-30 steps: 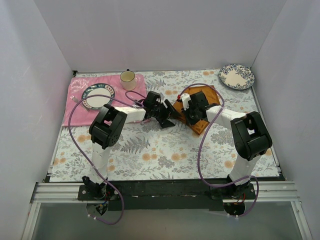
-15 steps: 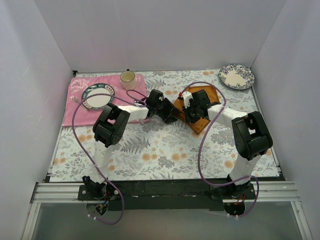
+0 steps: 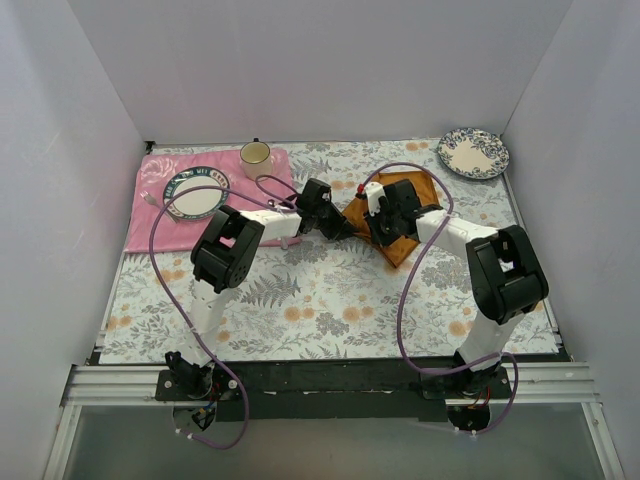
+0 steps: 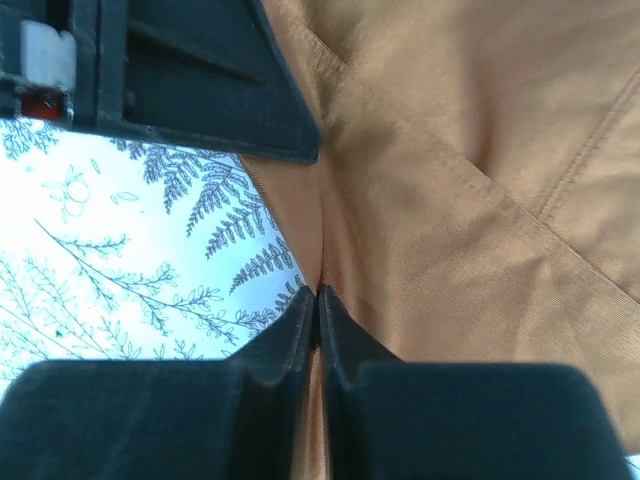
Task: Fold the napkin, place the utensils inside, and roll it up
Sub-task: Roll the napkin with the utensil
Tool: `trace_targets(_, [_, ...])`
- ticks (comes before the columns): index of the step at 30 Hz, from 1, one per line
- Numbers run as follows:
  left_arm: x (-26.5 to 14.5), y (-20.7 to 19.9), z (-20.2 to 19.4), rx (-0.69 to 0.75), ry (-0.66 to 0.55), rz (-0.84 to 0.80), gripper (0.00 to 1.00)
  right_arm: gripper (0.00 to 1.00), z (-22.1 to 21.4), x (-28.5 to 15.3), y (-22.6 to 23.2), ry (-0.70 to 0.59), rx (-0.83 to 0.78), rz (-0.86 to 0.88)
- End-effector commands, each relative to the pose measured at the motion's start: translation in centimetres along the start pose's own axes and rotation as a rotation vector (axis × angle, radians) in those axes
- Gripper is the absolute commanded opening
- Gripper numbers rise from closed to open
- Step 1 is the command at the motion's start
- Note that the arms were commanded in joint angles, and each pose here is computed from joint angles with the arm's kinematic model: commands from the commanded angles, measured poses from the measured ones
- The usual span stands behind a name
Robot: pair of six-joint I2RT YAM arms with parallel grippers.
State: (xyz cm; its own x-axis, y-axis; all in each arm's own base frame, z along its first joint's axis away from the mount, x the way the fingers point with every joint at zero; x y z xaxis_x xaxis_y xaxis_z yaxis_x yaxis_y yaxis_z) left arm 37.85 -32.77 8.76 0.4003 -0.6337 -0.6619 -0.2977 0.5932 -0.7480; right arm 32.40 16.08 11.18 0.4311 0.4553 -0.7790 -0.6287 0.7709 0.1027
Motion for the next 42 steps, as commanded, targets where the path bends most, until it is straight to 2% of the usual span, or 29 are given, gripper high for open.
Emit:
trace_targets(1, [0.5,2.4,0.3,0.045,-0.027,0.129,0.04,0.19,0.9,-1.8,0.8,-0.075,-0.034,-0.066])
trace_targets(2, [0.5,2.3,0.3,0.049,-0.025,0.129,0.03,0.22,0.5,-1.7,0.9,-0.067,-0.039,-0.073])
trace_targets(3, [0.3,2.2,0.3,0.058,-0.019,0.13,0.03,0.31,0.6,-2.0,1.4,-0.075,-0.058,-0.095])
trace_targets(6, [0.1,2.1,0.4,0.063,-0.018,0.133,0.03,0.45,0.1,-2.0,2.5,-0.071,-0.108,-0.114])
trace_targets(7, [0.0,2.2,0.6,0.061,-0.01,0.129,0.03,0.48,0.0,-2.2,2.3,-0.065,-0.119,-0.177])
trace_targets(13, [-0.2,2.0,0.7,0.059,0.009,0.119,0.02,0.66,-1.6,-2.1,2.9,-0.031,-0.208,-0.282])
trace_targets(19, [-0.5,2.0,0.7,0.037,0.053,0.1,0.02,0.66,-1.6,-1.2,4.2,-0.062,-0.313,-0.362])
trace_targets(23, [-0.8,1.8,0.7,0.026,0.074,0.085,0.02,0.63,-1.9,0.0,5.6,-0.058,-0.403,-0.381])
trace_targets(27, [-1.4,2.0,0.9,0.0,0.1,0.069,0.02,0.61,-1.9,0.5,5.5,-0.065,-0.431,-0.494])
trace_targets(31, [-1.7,2.3,0.9,-0.015,0.119,0.056,0.02,0.58,-2.0,1.4,5.4,-0.093,-0.459,-0.538])
trace_targets(37, [-2.0,2.1,1.1,-0.025,0.134,0.036,0.02,0.54,-3.1,3.0,5.8,-0.064,-0.513,-0.599])
trace_targets(42, [-2.1,2.2,1.0,-0.018,0.141,0.031,0.02,0.38,-3.5,3.1,6.5,-0.071,-0.547,-0.615])
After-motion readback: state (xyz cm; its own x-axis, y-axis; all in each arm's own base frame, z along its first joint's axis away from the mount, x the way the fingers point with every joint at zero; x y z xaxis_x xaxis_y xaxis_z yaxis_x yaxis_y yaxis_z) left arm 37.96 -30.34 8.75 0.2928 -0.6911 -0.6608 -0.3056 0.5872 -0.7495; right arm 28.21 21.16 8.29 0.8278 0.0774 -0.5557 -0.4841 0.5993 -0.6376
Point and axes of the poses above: each gripper's point midway between its finger pads, its own x axis out along the fingers, its own y axis along the line the jaws close on, z = x × y, the point moved 9 cm from there along -x, back along the fingers, and after that the axes turned 4 degrees about x, right-handed, at the moved point
